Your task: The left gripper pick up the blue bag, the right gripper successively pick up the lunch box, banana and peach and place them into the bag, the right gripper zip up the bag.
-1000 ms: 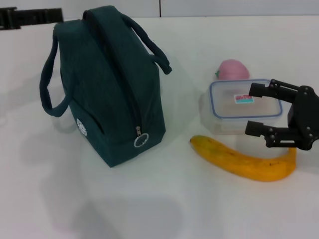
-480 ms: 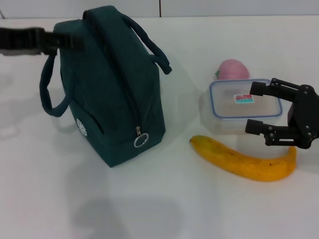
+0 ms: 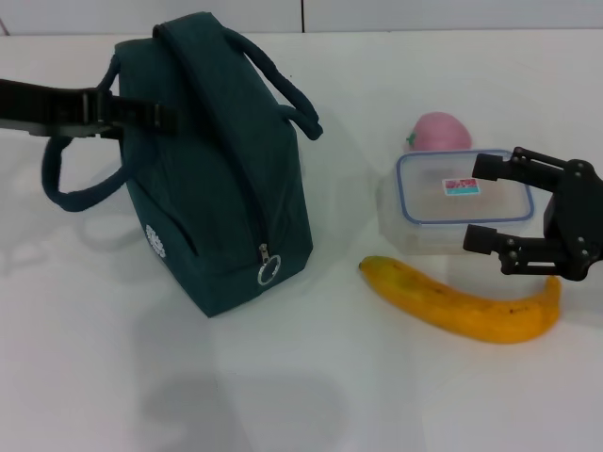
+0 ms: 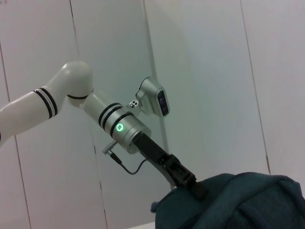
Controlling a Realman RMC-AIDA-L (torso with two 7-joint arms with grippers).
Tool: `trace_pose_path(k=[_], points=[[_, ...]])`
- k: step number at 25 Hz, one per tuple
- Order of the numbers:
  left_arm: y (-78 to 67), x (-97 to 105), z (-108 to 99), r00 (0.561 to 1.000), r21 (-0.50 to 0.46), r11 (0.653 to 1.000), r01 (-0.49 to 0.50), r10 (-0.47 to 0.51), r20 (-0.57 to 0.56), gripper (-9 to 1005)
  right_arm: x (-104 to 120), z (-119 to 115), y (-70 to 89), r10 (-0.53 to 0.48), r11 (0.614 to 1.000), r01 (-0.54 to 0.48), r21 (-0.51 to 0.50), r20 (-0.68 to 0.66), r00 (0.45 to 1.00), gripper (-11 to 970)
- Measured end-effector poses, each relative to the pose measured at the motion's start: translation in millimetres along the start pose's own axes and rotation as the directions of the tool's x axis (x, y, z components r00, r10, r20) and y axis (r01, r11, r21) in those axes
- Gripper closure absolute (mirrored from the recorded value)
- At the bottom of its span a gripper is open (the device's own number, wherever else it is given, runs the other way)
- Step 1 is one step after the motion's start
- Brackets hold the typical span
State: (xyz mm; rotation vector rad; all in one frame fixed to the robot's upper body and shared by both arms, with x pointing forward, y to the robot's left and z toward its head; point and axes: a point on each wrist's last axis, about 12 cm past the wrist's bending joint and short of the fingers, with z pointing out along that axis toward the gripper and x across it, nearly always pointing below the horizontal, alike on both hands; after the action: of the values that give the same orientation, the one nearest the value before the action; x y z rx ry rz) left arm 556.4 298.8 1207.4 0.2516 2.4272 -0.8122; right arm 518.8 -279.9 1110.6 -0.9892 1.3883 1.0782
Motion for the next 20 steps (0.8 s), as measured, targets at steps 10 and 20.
trace_pose_path(k=[10,20], points=[[1.6,3.0,2.9,0.998,-0.022,0.998,0.058,-0.059,-0.017,273,-0.1,0.9,0.0,0.003,1.000,-0.003,-0.002,0.001,1.000,85],[-4.8,2.6,5.3,0.998,-0.010,0.999,0.044,-0.045,-0.049,476,-1.0,0.1,-0.5,0.001,1.000,-0.001,0.002,0.006,1.000,84]])
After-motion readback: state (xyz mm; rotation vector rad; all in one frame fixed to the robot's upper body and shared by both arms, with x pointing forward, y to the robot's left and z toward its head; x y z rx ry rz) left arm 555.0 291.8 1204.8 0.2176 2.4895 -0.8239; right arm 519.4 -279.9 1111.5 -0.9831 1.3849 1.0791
